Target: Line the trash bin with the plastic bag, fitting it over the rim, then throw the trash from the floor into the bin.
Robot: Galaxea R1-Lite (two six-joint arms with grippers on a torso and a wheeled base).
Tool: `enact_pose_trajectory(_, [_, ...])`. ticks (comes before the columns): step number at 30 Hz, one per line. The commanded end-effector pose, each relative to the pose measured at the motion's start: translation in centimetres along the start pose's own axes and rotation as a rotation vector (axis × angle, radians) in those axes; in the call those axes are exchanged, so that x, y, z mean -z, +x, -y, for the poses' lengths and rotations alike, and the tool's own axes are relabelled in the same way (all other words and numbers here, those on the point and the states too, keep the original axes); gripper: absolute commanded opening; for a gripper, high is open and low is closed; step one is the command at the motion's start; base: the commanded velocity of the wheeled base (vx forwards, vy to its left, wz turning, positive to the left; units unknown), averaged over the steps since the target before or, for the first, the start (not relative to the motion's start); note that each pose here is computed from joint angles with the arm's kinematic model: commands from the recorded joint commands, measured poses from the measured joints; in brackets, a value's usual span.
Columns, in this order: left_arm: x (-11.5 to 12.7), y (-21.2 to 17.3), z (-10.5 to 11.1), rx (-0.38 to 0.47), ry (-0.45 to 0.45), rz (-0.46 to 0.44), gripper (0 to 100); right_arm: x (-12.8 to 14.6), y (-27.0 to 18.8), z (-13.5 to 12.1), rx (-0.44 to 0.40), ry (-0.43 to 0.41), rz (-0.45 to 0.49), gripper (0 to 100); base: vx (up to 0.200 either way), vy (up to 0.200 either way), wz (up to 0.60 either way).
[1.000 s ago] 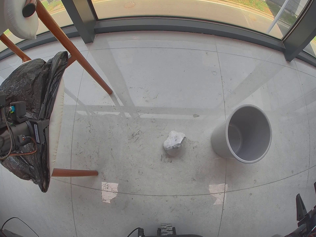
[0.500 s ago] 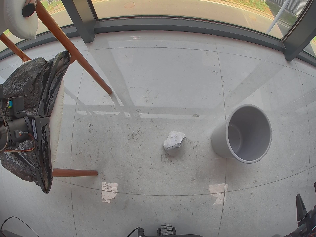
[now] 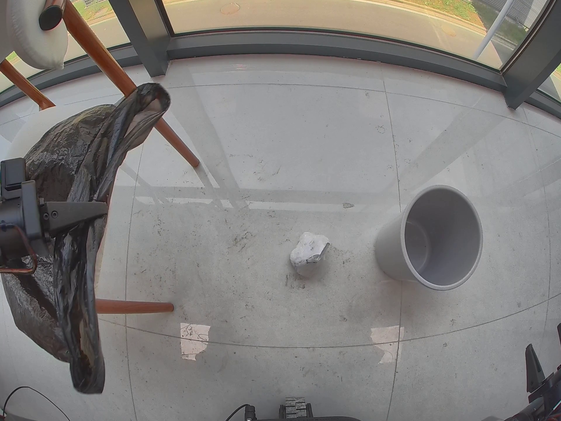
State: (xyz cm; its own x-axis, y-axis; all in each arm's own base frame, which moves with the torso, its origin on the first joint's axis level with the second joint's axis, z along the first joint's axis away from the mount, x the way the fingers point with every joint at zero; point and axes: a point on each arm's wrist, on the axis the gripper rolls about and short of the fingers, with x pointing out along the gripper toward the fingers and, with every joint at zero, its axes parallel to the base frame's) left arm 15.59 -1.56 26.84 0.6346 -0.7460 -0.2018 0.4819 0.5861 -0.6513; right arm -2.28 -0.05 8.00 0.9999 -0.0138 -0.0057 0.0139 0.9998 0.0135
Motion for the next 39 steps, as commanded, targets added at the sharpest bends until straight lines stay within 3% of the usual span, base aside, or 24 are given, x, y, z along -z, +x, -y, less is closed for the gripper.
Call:
enact_pose_trajectory(1, [0.7,-1.6,2.2,0.155,-0.006,-0.036,0,0.4,0.1,0.0,0.000,0.000,-0.016,100,0.000,0.000,0.00])
enact_pose_trajectory(8, [1.2,-0.6,4.0,0.405,0.060,-0.178,0,0.4,0.1,0.0,0.000,0.000,-0.016,100,0.000,0.000,0.00])
enact_pose_trajectory(14, [1.3,-0.5,4.5,0.435,0.029,-0.207,0,0.4,0.1,0.0,0.000,0.000,-0.016,100,0.000,0.000,0.00])
enact_pose_trajectory(22, [1.7,-0.2,4.3,0.494,0.064,-0.214,0,0.4,0.1,0.0,0.000,-0.002,-0.016,100,0.000,0.000,0.00])
enact_pose_trajectory(39, [1.1,-0.3,4.8,0.527,0.121,-0.180,0,0.5,0.1,0.0,-0.003,-0.003,-0.020,100,0.000,-0.200,0.00])
